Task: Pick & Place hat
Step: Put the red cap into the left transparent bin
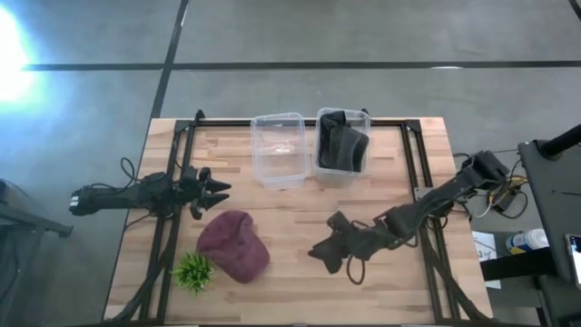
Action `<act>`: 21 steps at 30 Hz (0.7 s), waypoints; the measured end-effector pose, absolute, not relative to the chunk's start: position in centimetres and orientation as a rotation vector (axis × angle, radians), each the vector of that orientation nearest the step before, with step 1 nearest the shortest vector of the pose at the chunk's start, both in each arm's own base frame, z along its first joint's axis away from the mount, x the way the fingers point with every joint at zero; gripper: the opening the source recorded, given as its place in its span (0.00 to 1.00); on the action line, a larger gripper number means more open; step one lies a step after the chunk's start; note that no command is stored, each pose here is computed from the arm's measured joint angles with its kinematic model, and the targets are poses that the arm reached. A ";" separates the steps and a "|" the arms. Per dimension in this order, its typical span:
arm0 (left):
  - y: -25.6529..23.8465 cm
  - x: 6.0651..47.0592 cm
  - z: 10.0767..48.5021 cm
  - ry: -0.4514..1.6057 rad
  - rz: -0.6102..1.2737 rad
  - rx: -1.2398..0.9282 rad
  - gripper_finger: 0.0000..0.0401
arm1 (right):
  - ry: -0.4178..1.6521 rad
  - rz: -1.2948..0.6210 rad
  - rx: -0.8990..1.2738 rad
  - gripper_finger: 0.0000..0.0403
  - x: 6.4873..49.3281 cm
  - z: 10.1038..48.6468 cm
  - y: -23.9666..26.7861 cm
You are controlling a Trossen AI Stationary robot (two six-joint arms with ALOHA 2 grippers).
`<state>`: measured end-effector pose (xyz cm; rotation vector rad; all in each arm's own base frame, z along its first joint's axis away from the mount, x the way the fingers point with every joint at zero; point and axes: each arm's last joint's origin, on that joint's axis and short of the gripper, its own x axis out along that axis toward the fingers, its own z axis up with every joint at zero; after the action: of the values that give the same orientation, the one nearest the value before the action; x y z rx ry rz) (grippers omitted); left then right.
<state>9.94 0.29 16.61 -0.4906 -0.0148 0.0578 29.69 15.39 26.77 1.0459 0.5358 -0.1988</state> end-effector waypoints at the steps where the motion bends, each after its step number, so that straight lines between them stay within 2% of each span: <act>1: 0.3 9.9 16.6 -0.015 0.058 -0.491 0.48 | 0.530 -0.200 1.066 0.41 29.8 26.5 15.5; 7: 0.3 9.9 16.6 -0.013 0.057 -0.491 0.48 | 0.522 -0.165 1.191 0.41 31.5 24.2 16.5; 12: 0.3 9.9 16.6 -0.013 0.058 -0.491 0.48 | 0.555 -0.160 1.309 0.41 34.0 20.9 17.1; 21: 0.3 9.9 16.6 -0.012 0.058 -0.491 0.48 | 0.478 -0.242 1.629 0.41 39.0 15.5 17.7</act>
<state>9.94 0.29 16.59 -0.4906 -0.0121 0.0580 39.04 17.66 15.45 1.6294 0.4777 -0.2424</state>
